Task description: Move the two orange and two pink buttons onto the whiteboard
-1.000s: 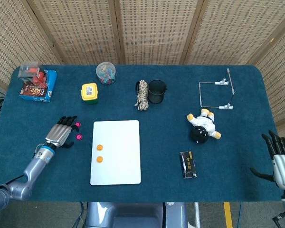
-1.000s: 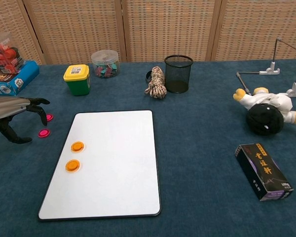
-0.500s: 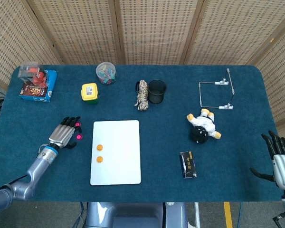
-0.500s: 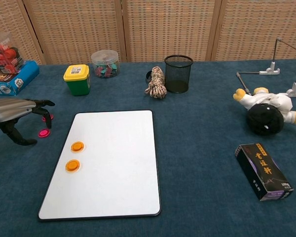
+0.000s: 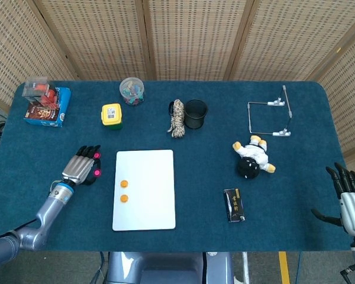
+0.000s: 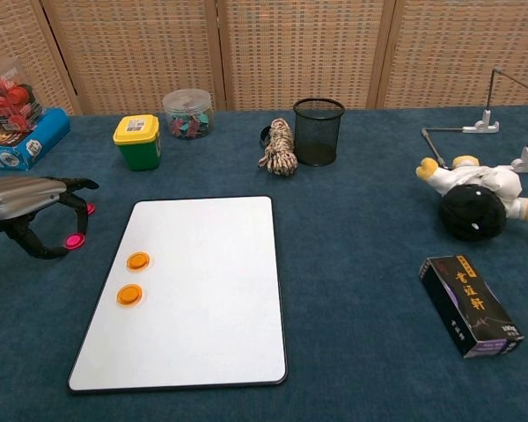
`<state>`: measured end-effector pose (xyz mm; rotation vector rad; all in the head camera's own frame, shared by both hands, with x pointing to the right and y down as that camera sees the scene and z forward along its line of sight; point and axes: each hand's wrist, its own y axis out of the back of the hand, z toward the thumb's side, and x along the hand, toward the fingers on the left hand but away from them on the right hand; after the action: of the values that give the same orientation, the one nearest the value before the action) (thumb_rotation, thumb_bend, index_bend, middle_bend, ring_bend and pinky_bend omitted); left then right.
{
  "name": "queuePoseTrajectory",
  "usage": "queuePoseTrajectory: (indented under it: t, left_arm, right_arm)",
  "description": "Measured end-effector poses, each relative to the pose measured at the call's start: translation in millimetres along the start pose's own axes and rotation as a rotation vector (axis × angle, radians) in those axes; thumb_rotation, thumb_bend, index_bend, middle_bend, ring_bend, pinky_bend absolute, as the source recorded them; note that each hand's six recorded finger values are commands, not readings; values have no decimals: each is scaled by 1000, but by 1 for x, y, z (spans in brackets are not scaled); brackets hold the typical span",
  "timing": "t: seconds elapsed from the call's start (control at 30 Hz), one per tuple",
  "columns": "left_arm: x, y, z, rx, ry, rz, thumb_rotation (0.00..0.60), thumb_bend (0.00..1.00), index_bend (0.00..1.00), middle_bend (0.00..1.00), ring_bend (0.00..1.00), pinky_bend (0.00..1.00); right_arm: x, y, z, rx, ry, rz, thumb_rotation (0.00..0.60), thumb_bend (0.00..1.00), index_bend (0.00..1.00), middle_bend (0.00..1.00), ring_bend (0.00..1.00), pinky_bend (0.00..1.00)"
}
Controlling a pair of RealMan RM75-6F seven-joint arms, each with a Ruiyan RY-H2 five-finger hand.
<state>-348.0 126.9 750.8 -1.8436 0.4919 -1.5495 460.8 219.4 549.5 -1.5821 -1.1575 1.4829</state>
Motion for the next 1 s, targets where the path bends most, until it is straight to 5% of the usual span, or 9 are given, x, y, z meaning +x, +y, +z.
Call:
queuePoseTrajectory:
  t: [0.3,0.63,1.0]
  left_arm:
    - [-9,26,9,-35,-36,64,600,372,516,0,0,0]
    - [-37,57,88,-67,-254,110,600,368,516,0,0,0]
    - [-33,42,147,-49,-338,42,600,366,516,0,0,0]
  right_arm:
    - [0,0,0,-5,2,2,600,0,0,0,0,0]
    - [0,0,0,-2,3,4,600,0,0,0,0,0]
    - [0,0,-1,-12,2,5,600,0,0,0,0,0]
